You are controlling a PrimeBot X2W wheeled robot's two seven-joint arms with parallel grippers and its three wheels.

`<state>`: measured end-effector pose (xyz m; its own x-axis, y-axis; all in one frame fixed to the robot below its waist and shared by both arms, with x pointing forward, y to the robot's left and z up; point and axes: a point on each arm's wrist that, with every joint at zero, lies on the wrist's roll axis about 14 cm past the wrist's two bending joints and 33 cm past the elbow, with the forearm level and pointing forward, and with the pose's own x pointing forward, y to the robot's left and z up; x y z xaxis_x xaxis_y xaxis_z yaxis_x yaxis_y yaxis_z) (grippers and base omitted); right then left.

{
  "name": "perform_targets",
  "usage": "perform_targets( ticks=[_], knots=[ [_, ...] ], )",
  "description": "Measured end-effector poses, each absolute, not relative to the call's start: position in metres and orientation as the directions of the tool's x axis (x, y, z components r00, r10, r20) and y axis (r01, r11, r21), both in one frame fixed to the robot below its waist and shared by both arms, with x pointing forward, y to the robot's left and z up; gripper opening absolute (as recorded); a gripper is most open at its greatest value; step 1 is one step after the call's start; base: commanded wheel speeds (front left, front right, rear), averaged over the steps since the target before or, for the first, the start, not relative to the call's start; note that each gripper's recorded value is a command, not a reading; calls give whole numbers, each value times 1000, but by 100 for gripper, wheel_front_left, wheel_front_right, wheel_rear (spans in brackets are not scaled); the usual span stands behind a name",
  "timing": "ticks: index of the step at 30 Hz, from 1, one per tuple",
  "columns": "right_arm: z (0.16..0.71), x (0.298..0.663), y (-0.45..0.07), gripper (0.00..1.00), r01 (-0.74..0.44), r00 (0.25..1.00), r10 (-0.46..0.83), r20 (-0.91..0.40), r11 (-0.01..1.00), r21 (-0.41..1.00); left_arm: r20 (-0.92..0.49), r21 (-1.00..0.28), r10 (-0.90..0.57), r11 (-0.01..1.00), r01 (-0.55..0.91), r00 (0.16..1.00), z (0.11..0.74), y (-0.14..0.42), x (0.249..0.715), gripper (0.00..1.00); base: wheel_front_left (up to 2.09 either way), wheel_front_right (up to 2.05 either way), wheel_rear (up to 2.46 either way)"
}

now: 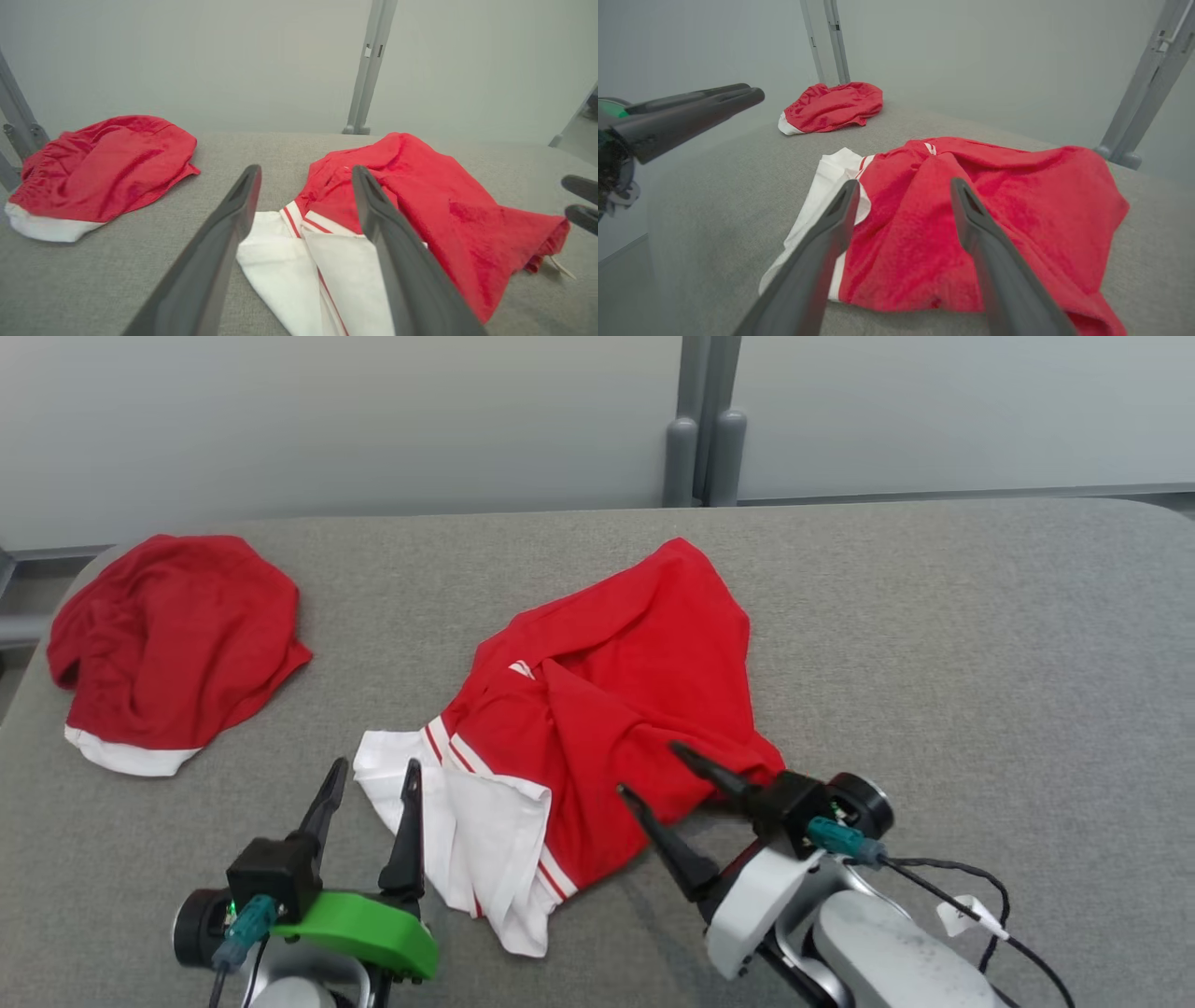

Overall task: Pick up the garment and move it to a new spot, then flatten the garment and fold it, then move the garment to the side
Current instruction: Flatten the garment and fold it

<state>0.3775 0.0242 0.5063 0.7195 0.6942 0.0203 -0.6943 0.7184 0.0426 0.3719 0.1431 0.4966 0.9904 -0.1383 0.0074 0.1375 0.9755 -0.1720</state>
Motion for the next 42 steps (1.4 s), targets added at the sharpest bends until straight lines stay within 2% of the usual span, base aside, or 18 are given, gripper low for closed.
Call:
perform_targets(
  ticks=[5,10,16,18,23,24,25,26,27,35,42],
  knots=[
    [516,389,-25,100,-573,819,570,63,820,22,-35,-134,-271,955,264,962,498,111,398,100,0,0,0],
    [524,392,-60,100,-473,878,470,85,881,8,-159,-110,-376,926,362,913,479,82,415,100,0,0,0],
    [527,393,-90,100,-385,920,384,83,923,-3,-285,-101,-454,890,444,844,454,53,427,100,0,0,0],
    [526,393,-95,100,-367,927,366,79,930,-4,-346,-125,-462,885,448,817,440,48,428,100,0,0,0],
    [525,395,-104,100,-337,939,337,69,941,-4,-472,-88,-442,884,458,763,409,52,434,100,0,0,0],
    [524,395,-107,100,-330,942,330,67,944,-3,-483,-90,-438,886,454,759,406,52,436,87,0,0,0],
    [524,395,-107,100,-330,942,330,67,944,-3,-483,-90,-438,886,454,759,406,52,436,47,0,0,0],
    [523,396,-109,100,-323,944,323,64,946,-2,-486,-88,-433,888,450,759,404,53,438,30,0,0,0],
    [522,397,-112,100,-316,947,315,62,949,0,-479,-84,-425,893,442,768,404,54,443,0,0,0,0],
    [519,401,-126,100,-268,962,267,58,963,0,-332,-85,-415,908,411,847,435,47,478,0,0,0,0],
    [523,404,-139,100,-227,971,227,73,974,-6,-216,-72,-442,896,437,871,473,28,502,0,0,0,0]
  ],
)
